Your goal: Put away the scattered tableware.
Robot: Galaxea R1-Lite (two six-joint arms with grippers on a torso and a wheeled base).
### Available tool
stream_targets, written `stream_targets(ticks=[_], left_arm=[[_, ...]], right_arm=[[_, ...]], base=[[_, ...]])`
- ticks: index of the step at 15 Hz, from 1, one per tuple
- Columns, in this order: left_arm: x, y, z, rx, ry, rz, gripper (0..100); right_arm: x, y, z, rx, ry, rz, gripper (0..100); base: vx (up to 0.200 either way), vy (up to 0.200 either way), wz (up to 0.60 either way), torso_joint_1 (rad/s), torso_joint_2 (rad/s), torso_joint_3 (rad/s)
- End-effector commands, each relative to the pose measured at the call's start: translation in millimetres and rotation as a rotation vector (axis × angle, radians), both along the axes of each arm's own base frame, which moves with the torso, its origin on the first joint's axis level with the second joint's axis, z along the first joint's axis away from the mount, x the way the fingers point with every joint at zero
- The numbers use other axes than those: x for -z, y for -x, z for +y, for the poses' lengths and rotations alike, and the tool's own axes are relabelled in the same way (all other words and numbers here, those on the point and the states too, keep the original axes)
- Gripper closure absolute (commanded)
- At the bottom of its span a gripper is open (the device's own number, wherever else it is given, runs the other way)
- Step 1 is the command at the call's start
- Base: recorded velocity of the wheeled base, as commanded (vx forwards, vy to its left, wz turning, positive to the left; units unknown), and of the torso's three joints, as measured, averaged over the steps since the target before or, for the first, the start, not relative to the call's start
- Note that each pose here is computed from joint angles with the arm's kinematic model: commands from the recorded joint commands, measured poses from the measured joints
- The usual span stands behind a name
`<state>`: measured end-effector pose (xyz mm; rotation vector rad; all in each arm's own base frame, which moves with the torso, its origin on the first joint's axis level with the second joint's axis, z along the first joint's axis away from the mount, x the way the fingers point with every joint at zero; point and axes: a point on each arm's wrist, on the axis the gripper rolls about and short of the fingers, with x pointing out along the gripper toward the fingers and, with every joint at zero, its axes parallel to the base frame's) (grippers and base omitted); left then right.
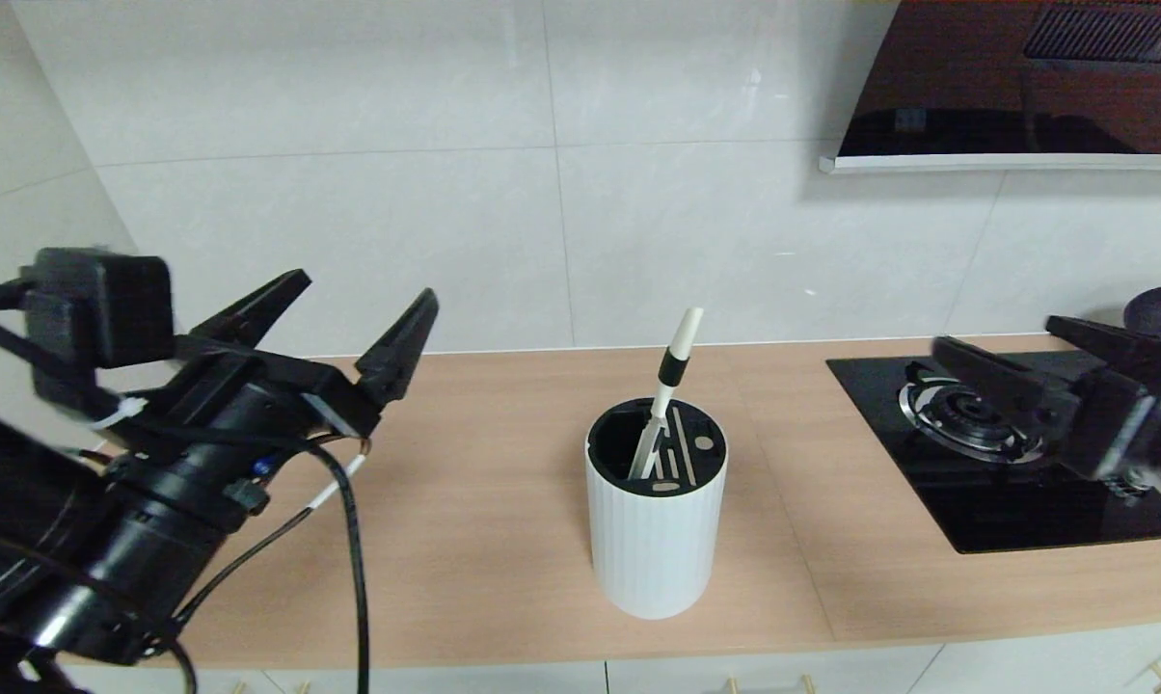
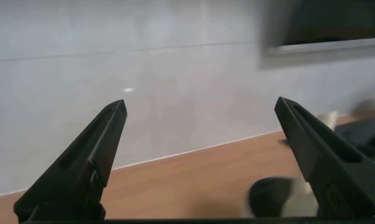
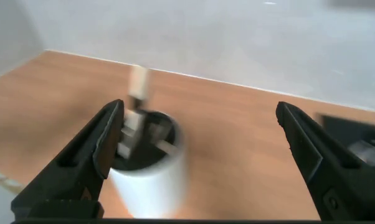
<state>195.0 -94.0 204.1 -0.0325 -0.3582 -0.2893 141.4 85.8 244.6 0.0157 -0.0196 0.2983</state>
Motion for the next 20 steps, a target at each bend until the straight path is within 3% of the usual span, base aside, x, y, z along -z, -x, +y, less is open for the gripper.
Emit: stream_targets(ticks=[1,3,4,5,6,8,9,10,12,15,16,17,20], left_arm=[[-6.7,44.8,31.1,-0.043,0.009,-0.032,0],[-2.1,76.3,45.1,-0.043,-0.006,0.003,0],[9.1,103.4,57.0,-0.039,-0.038,0.071,0],[10.1,106.2,58.3,-0.039,-0.042,0.079,0],[25.8,142.7,74.5,-0.04,-0.092,0.188,0],[37.5,183.2,92.5,-0.041,-0.119,0.251,0],[42.4,197.9,98.7,-0.107,-0.115,0.293,0],[50.4,210.5,101.1,-0.2,-0.08,0.291,0],[67.7,228.1,102.2,-0.234,-0.064,0.249,0],[79.3,224.7,100.0,-0.44,-0.036,0.28,0],[89.6,228.7,97.2,-0.502,-0.035,0.258,0],[98.2,226.3,97.4,-0.502,-0.055,0.274,0],[123.8,218.5,98.4,-0.52,-0.061,0.313,0]], right_arm=[[23.1,59.3,-49.9,0.099,-0.021,-0.042,0],[43.0,90.7,-71.0,0.183,-0.016,-0.038,0],[53.9,109.5,-83.5,0.31,0.008,-0.033,0],[54.5,111.7,-84.4,0.318,0.009,-0.036,0],[57.3,137.1,-89.9,0.314,0.0,-0.086,0],[61.9,152.9,-92.8,0.334,0.0,-0.092,0],[66.4,160.6,-94.3,0.334,0.0,-0.101,0],[72.3,168.7,-95.7,0.34,0.021,-0.117,0],[86.1,184.0,-96.7,0.351,0.089,-0.156,0],[94.6,179.0,-94.3,0.411,0.112,-0.148,0],[99.1,181.9,-91.5,0.477,0.113,-0.168,0],[107.0,187.0,-89.0,0.505,0.113,-0.189,0],[134.2,174.9,-90.4,0.526,0.092,-0.144,0]], base=[[0.0,0.0,0.0,0.0,0.0,0.0],[0.0,0.0,0.0,0.0,0.0,0.0],[0.0,0.0,0.0,0.0,0.0,0.0],[0.0,0.0,0.0,0.0,0.0,0.0],[0.0,0.0,0.0,0.0,0.0,0.0],[0.0,0.0,0.0,0.0,0.0,0.0],[0.0,0.0,0.0,0.0,0.0,0.0],[0.0,0.0,0.0,0.0,0.0,0.0],[0.0,0.0,0.0,0.0,0.0,0.0],[0.0,0.0,0.0,0.0,0.0,0.0],[0.0,0.0,0.0,0.0,0.0,0.0],[0.0,0.0,0.0,0.0,0.0,0.0],[0.0,0.0,0.0,0.0,0.0,0.0]])
